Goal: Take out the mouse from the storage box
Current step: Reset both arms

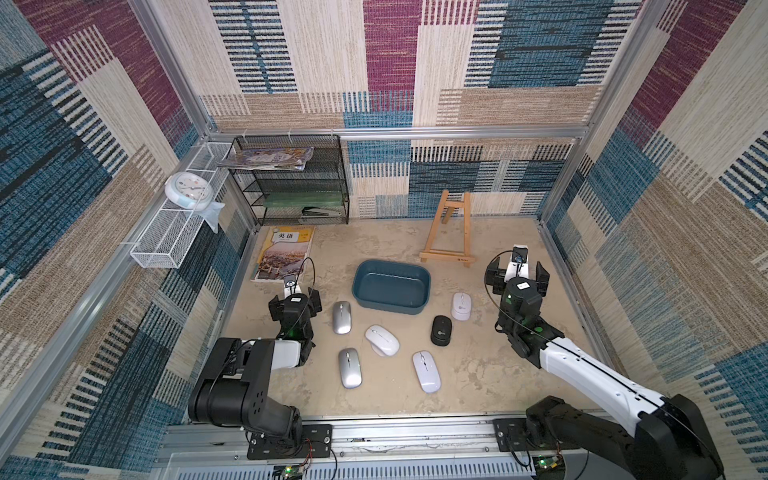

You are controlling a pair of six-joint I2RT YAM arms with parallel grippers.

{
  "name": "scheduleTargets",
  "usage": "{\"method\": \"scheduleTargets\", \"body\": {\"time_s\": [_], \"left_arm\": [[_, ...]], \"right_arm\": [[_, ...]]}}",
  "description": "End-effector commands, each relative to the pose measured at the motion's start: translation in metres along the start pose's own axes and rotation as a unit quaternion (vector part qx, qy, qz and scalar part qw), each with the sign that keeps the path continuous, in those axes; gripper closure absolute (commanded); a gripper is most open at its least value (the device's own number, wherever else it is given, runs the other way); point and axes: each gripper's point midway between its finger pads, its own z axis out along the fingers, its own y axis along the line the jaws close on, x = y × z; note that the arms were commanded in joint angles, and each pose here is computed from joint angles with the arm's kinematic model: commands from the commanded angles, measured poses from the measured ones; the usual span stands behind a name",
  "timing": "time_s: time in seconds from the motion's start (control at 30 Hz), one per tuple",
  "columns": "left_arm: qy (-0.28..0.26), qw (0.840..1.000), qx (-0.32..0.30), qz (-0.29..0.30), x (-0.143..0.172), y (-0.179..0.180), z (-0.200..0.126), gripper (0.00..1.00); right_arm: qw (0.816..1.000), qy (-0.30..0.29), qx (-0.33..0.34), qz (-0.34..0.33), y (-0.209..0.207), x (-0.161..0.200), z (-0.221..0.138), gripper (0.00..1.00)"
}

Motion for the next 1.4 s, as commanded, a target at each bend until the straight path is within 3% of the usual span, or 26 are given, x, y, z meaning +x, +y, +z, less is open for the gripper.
{"method": "scheduleTargets", "body": {"time_s": [0.0, 0.2, 0.4, 0.53, 0.73, 0.9, 0.97, 1.1, 1.37], "left_arm": [[-0.004, 1.0, 0.013, -0.012, -0.006, -0.004, 0.003, 0.01], [0.0, 1.0, 0.016, -0.023, -0.006, 0.0, 0.006, 0.01], [0.0, 1.0, 0.017, -0.023, -0.006, 0.0, 0.006, 0.01], [0.002, 1.0, 0.017, -0.024, -0.006, 0.0, 0.006, 0.01], [0.002, 1.0, 0.017, -0.023, -0.006, 0.0, 0.006, 0.01], [0.002, 1.0, 0.017, -0.023, -0.006, 0.0, 0.007, 0.01], [0.002, 1.0, 0.017, -0.023, -0.005, 0.0, 0.006, 0.01], [0.002, 1.0, 0.017, -0.023, -0.005, 0.0, 0.007, 0.01], [0.011, 0.999, 0.038, -0.033, -0.004, -0.002, 0.011, 0.01]], "right_arm": [[0.999, -0.008, 0.021, 0.022, -0.009, 0.01, 0.019, 0.01], [0.997, 0.031, 0.062, 0.029, -0.026, 0.073, 0.046, 0.0], [0.999, 0.028, -0.015, 0.041, -0.01, 0.099, 0.055, 0.01], [0.995, 0.02, -0.09, 0.031, 0.007, 0.102, 0.06, 0.01], [0.989, 0.039, -0.127, 0.059, 0.006, 0.109, 0.07, 0.01], [0.985, 0.002, -0.154, 0.073, 0.002, 0.107, 0.052, 0.01], [0.985, -0.032, -0.15, 0.083, -0.002, 0.105, 0.045, 0.01], [0.985, 0.0, -0.156, 0.074, 0.001, 0.112, 0.049, 0.01], [0.985, -0.003, -0.154, 0.075, 0.001, 0.111, 0.049, 0.01]]}}
